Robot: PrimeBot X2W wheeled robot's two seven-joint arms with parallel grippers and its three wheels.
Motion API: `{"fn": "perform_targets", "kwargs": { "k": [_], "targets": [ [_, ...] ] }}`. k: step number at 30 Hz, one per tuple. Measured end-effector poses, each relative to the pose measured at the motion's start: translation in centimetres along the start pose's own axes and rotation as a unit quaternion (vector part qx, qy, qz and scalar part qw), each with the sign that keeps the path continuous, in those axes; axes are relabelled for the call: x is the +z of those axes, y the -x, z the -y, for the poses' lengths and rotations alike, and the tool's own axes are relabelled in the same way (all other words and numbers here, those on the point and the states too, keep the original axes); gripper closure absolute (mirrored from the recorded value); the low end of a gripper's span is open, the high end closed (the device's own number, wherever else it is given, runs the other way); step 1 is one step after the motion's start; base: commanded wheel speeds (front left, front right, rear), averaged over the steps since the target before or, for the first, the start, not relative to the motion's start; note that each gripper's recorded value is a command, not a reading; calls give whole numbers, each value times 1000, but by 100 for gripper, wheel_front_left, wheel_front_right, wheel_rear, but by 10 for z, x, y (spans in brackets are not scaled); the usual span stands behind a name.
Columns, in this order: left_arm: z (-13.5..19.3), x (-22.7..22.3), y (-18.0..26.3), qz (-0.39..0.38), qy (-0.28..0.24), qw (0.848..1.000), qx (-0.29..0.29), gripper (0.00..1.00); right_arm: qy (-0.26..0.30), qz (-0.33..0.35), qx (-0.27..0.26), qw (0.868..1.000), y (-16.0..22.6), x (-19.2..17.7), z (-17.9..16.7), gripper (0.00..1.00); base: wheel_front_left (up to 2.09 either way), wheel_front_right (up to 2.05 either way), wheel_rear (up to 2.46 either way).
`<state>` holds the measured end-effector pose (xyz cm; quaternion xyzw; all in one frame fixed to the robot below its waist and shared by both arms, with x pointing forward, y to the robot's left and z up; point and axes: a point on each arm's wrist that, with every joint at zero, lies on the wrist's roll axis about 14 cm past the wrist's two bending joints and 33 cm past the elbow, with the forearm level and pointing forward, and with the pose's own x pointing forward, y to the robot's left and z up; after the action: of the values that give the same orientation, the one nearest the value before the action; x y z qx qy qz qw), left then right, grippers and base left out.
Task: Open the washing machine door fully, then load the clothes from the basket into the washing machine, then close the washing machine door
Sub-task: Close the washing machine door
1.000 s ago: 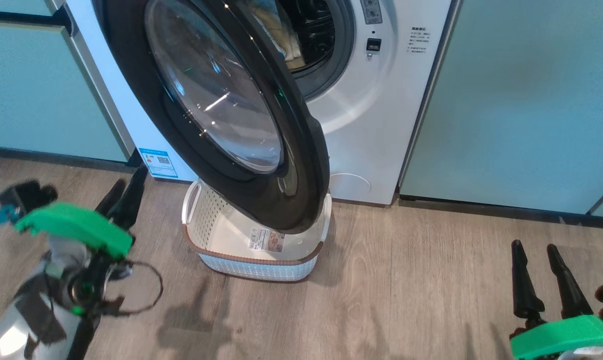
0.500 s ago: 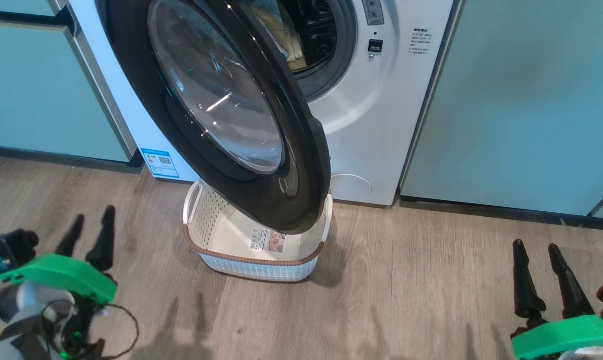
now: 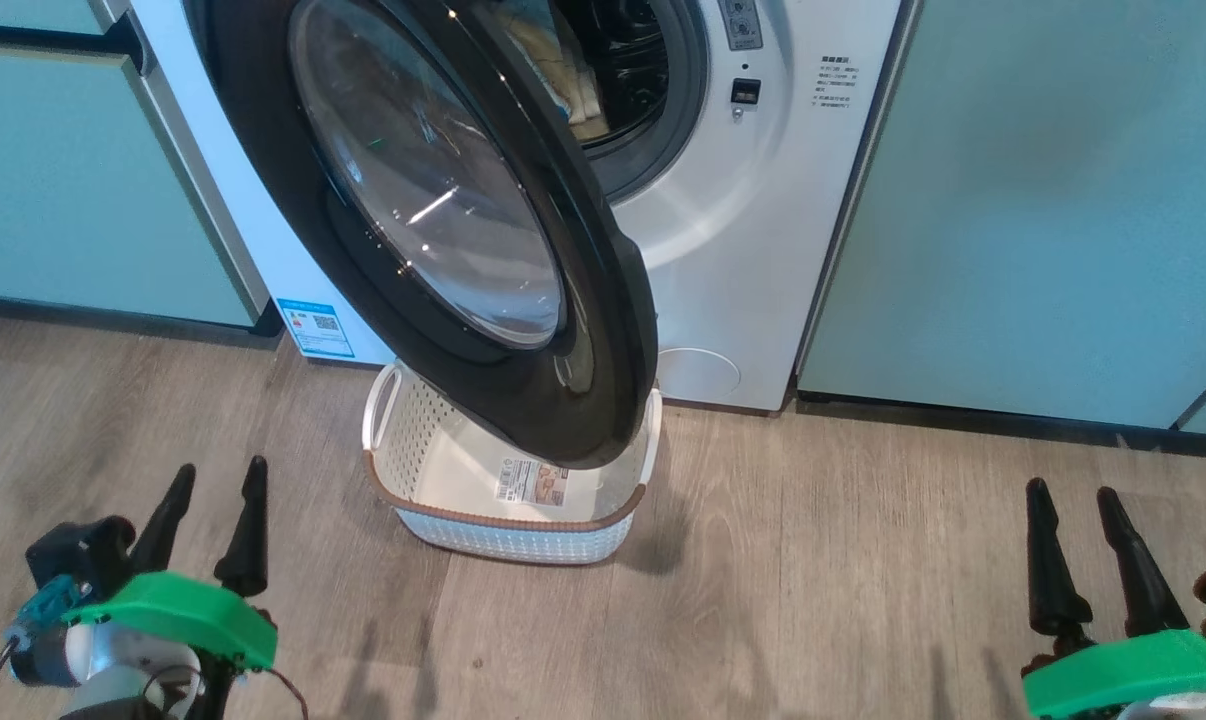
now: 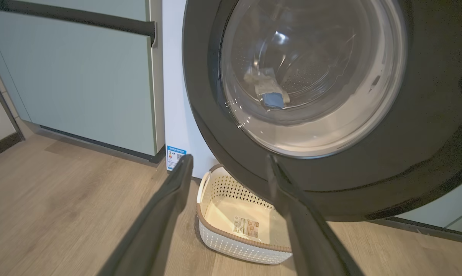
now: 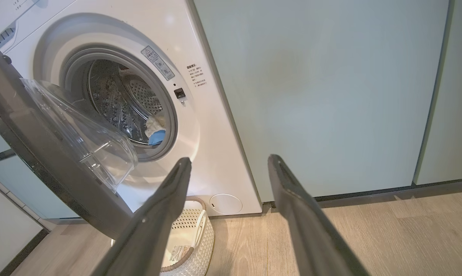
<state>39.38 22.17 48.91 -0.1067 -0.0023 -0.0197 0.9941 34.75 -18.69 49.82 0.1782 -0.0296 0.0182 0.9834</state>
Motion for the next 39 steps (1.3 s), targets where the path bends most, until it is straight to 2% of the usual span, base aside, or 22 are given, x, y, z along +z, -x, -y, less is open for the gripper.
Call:
{"fn": "perform_targets", "kwargs": {
  "k": [6,25,26,27,28,29,30,35,39],
  "targets": [
    [-5,2,4,6,-16,1000,12,0,-2,1,-1,1000,1,0,0,0,0,0,0],
    [4,4,2,7,-51,999,-5,0,-3,1,-2,1000,1,0,0,0,0,0,0],
    [4,4,2,7,-53,999,-6,0,-3,1,-2,1000,1,0,0,6,0,0,0],
    [4,4,2,8,-53,999,-6,0,-3,1,-2,1000,1,0,0,23,0,0,0],
    [5,5,2,8,-53,999,-6,0,-3,2,-2,1000,1,1,0,46,0,0,0],
    [5,5,2,9,-54,998,-7,0,-3,2,-2,1000,1,1,0,95,0,0,0],
    [6,6,2,10,-54,998,-9,0,-4,3,0,1000,0,2,-1,100,0,0,0],
    [10,5,3,9,-55,998,-15,0,-26,24,3,999,-5,14,-5,100,0,0,0],
    [8,5,7,9,-59,998,-12,0,-48,65,15,997,-21,39,-11,100,0,0,0]
  ]
}}
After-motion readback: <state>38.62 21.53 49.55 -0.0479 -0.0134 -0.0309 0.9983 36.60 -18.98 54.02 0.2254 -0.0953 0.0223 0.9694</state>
